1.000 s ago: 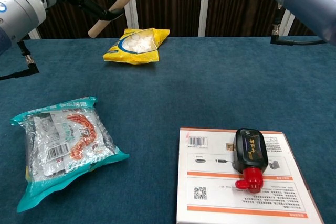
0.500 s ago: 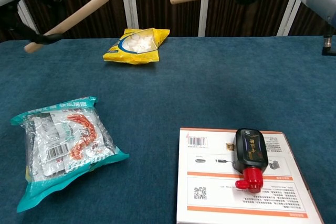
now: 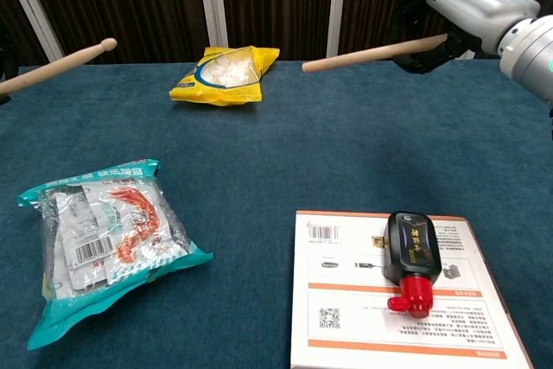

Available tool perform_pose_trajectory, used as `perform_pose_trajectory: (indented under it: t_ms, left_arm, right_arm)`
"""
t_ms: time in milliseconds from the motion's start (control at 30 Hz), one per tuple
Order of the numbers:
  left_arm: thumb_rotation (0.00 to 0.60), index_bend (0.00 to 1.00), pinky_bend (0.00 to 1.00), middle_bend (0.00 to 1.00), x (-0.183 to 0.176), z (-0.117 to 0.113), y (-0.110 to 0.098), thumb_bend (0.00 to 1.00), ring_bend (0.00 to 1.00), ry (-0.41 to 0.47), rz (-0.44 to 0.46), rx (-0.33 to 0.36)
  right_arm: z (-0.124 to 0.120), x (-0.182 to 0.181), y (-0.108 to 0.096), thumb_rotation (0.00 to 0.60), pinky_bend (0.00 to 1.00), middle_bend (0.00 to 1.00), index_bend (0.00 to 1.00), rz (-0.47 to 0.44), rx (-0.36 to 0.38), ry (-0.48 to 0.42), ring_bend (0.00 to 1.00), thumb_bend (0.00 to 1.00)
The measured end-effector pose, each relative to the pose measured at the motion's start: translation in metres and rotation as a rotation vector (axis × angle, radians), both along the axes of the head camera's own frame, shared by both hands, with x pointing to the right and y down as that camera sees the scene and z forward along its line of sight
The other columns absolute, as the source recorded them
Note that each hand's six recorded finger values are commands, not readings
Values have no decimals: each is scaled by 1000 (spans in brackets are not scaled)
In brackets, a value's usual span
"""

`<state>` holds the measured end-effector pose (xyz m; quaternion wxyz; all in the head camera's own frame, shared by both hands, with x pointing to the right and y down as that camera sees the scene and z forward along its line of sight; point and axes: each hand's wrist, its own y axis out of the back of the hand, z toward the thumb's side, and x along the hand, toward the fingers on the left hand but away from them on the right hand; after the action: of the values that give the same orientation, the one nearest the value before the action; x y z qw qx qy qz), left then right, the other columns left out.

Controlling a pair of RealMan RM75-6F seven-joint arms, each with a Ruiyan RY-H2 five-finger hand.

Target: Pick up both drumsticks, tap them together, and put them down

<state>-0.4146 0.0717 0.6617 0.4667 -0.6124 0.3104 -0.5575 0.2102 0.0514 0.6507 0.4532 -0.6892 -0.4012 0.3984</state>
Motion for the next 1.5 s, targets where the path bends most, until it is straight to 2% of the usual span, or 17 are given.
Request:
perform_pose_trajectory:
  t_ms: [267,500,733,833,900,967,1133,1233,1300,1333,1433,1500]
  left_arm:
    - [600,684,0,660,-15,33,-5,571,134,-104,12,-18]
    - [600,680,0,653,2,57,-6,572,134,-185,121,-19]
    - [600,646,0,617,31,71,-10,571,128,-226,221,4]
    - [600,504,0,474,39,72,-13,571,58,-214,220,15]
    - [600,329,0,305,39,74,-14,569,7,-218,203,9]
    - [600,221,0,196,36,78,-14,567,0,-230,183,-9]
    - [600,115,0,59,27,87,-11,564,0,-267,105,-76]
    - [600,96,0,27,25,85,-9,563,0,-269,65,-102]
    - [600,88,0,15,25,81,-8,563,0,-255,38,-115]
    - [600,83,0,10,25,78,-8,562,0,-244,26,-120]
    - [600,59,0,0,28,67,-5,552,0,-194,-15,-140]
    - [600,39,0,0,28,57,-3,538,0,-156,-42,-154]
  right_arm:
    - [15,-15,12,600,15,636,739,-11,-31,-29,391,456]
    - [27,-24,17,600,21,636,740,-6,-55,-39,391,455]
    - [33,-25,19,600,21,636,740,4,-63,-43,391,455]
    - [33,-25,18,600,21,636,740,9,-62,-45,391,455]
    - [33,-25,18,600,21,636,740,10,-62,-43,391,455]
    - [34,-25,17,600,21,636,740,12,-65,-39,391,456]
    - [38,-26,13,600,21,628,728,30,-86,-17,384,456]
    - [43,-25,9,600,20,581,689,41,-106,9,361,455]
    - [46,-24,7,600,12,526,629,51,-122,22,334,455]
    - [49,-22,6,600,7,489,576,60,-133,31,315,455]
    - [56,-16,5,600,0,330,335,77,-165,57,228,452]
    - [61,-12,6,600,0,222,176,84,-185,80,167,412]
